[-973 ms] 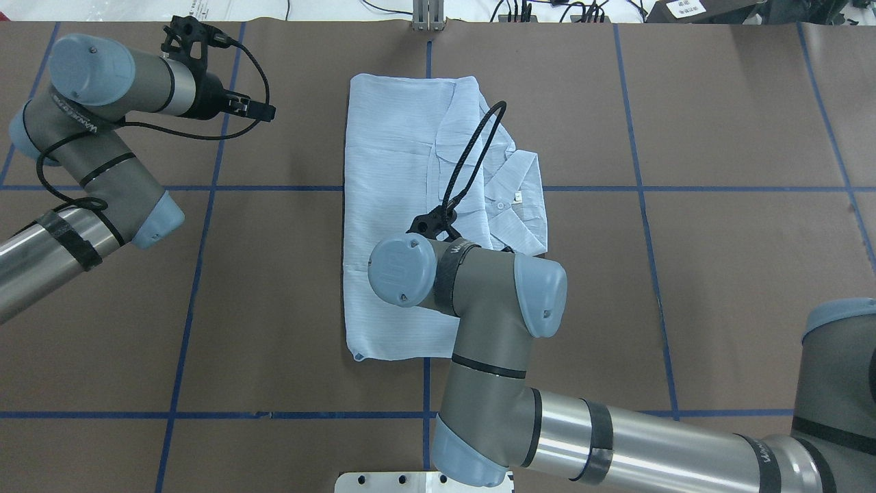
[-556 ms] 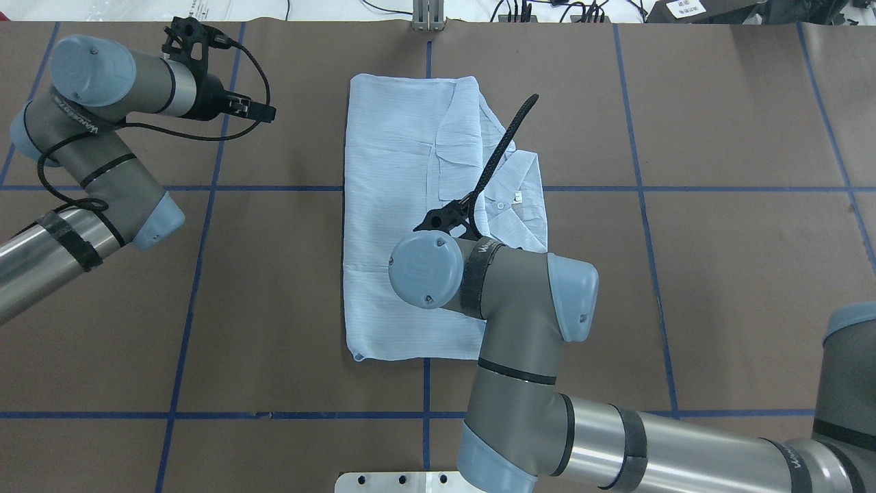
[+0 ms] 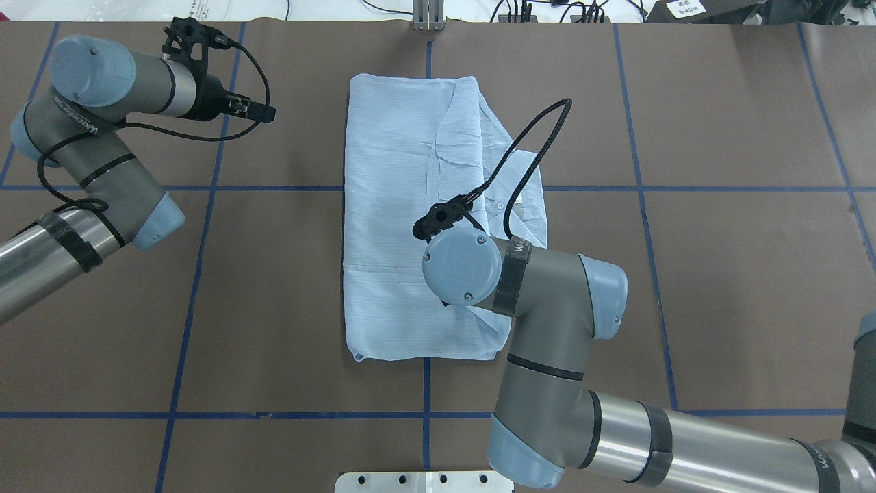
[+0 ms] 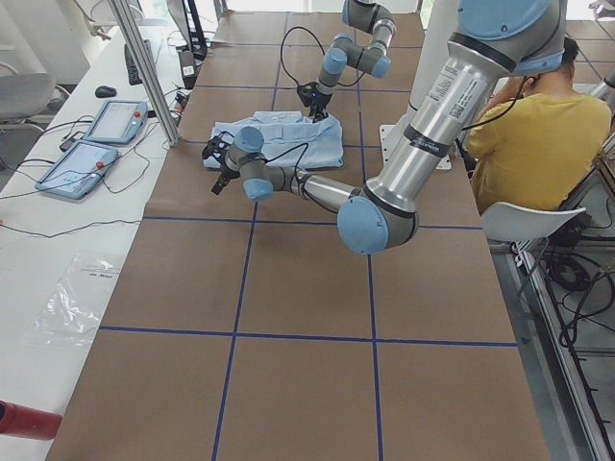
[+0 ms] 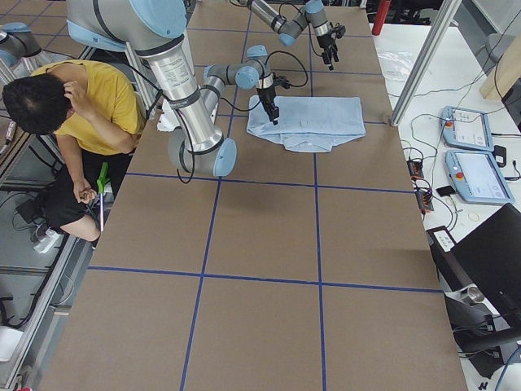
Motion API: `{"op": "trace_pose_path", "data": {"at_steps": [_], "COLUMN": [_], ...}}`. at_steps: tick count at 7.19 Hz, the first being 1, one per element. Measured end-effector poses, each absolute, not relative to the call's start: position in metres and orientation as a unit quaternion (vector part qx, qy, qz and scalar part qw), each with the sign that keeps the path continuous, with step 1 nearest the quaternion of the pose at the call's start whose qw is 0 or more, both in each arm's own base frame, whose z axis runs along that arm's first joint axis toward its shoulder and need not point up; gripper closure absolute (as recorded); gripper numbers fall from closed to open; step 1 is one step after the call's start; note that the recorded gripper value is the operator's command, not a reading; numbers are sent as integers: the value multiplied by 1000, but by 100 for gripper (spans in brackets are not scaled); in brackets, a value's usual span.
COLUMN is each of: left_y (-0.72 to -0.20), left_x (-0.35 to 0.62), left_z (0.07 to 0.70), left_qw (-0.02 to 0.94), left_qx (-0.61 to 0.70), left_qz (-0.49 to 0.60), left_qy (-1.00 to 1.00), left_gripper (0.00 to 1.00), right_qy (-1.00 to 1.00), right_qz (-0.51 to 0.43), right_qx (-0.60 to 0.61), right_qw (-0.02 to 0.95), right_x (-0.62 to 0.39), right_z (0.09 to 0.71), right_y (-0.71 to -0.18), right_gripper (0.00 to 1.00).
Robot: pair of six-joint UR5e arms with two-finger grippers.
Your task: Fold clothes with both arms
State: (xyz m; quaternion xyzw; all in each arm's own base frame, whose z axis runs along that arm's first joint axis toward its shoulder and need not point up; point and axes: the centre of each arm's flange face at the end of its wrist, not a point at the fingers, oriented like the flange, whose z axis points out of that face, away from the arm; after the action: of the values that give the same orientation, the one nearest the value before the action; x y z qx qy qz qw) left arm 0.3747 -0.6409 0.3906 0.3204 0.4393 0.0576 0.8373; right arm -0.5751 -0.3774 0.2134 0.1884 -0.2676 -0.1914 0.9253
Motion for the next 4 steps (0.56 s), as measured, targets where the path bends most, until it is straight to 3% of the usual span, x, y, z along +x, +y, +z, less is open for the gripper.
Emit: {"op": "trace_pose_path", "data": {"at_steps": [4], "left_y": [-640], "left_x": [374], "left_z": [393], "left_qw": [838], "left_qx": [319], "left_qz": [56], "left_qy": [438], "left_gripper": [0], "right_qy": [-306], "right_qz": [-288], "right_qx": [196], "right_qw": [886], "right_x": [-572], "right_z": [207], "right_y": [-380], "right_gripper": [40]}}
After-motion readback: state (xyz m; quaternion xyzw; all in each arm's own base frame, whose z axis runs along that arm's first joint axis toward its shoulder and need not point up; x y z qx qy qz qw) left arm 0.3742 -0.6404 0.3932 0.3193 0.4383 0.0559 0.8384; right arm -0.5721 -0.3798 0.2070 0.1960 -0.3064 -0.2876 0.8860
